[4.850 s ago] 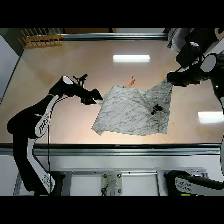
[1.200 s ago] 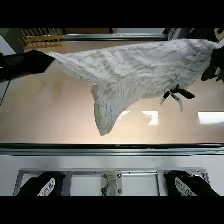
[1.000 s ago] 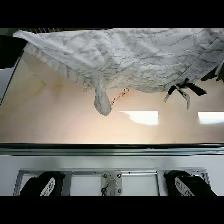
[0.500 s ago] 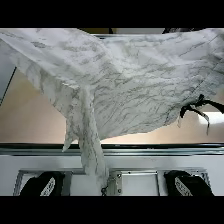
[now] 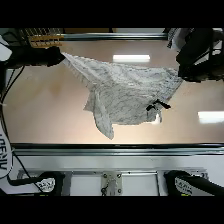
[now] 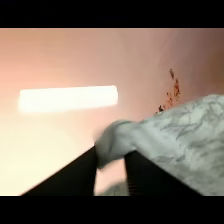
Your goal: Fold the clothes and pants, and hang the long-sleeved shirts on hangers.
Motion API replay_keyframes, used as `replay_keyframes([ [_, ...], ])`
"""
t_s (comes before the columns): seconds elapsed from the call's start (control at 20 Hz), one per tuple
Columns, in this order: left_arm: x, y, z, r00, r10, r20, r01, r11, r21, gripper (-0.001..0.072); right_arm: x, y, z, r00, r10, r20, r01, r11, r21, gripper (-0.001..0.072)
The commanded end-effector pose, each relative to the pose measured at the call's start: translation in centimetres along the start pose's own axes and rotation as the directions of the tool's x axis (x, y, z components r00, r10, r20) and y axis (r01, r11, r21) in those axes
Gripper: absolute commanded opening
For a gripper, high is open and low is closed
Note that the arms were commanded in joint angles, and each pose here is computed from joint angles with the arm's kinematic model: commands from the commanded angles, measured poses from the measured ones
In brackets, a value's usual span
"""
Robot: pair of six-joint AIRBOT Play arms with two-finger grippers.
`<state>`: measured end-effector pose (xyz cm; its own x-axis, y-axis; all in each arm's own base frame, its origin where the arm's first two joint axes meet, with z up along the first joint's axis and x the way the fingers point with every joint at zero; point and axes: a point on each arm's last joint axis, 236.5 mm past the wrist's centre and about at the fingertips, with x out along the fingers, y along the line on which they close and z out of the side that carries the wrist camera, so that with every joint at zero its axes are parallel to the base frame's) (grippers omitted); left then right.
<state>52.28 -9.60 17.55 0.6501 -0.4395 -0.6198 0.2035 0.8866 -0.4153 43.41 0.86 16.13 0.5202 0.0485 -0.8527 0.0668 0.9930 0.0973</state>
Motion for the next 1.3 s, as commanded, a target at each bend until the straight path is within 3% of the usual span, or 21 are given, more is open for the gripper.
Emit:
replay_keyframes([
  [0.0,7.4,2.3,-0.7,0.995,-0.016,-0.096,0.006,0.995,-0.099,0.0619,7.0,-0.3,3.3,0.998,0.002,0.057,-0.003,1.0,0.028,0.0162],
  [0.05,7.5,2.6,-0.2,0.995,-0.016,-0.095,0.004,0.992,-0.128,0.0619,7.0,-0.6,4.3,0.996,0.0,0.091,-0.003,0.999,0.034,0.0435],
  [0.1,7.0,3.0,0.2,0.995,-0.013,-0.095,0.0,0.99,-0.141,0.0618,6.3,-1.1,5.4,0.991,-0.004,0.132,-0.001,0.999,0.042,0.0563],
  [0.25,5.6,3.9,-2.1,0.984,-0.003,-0.18,-0.025,0.987,-0.156,0.0618,2.9,-2.7,5.9,0.985,-0.024,0.172,0.014,0.998,0.058,0.0558],
  [0.4,6.4,4.3,-10.5,0.939,0.032,-0.342,-0.098,0.979,-0.178,0.0618,0.4,-2.5,2.2,0.996,-0.02,0.082,0.021,1.0,-0.014,0.0558],
  [0.55,8.7,3.4,-21.8,0.875,0.018,-0.485,-0.146,0.963,-0.226,0.0618,-0.8,-0.6,-1.1,0.998,0.053,0.033,-0.052,0.999,-0.009,0.0558],
  [0.7,11.0,2.0,-28.7,0.845,-0.008,-0.534,-0.178,0.938,-0.296,0.0618,-1.2,2.4,-2.9,0.986,0.163,0.016,-0.163,0.987,0.009,0.0558],
  [0.95,14.8,-0.2,-30.9,0.82,-0.115,-0.561,-0.161,0.894,-0.418,0.0616,-1.3,6.0,-3.8,0.971,0.239,-0.008,-0.239,0.97,-0.036,0.0558],
  [1.2,17.2,-1.0,-28.2,0.845,-0.129,-0.519,-0.118,0.901,-0.417,0.0589,-1.3,7.4,-4.2,0.967,0.256,-0.017,-0.256,0.964,-0.065,0.0558],
  [1.25,17.5,-1.0,-27.4,0.853,-0.127,-0.507,-0.11,0.905,-0.411,0.0236,-1.3,7.3,-4.2,0.967,0.255,-0.018,-0.256,0.964,-0.065,0.0557],
])
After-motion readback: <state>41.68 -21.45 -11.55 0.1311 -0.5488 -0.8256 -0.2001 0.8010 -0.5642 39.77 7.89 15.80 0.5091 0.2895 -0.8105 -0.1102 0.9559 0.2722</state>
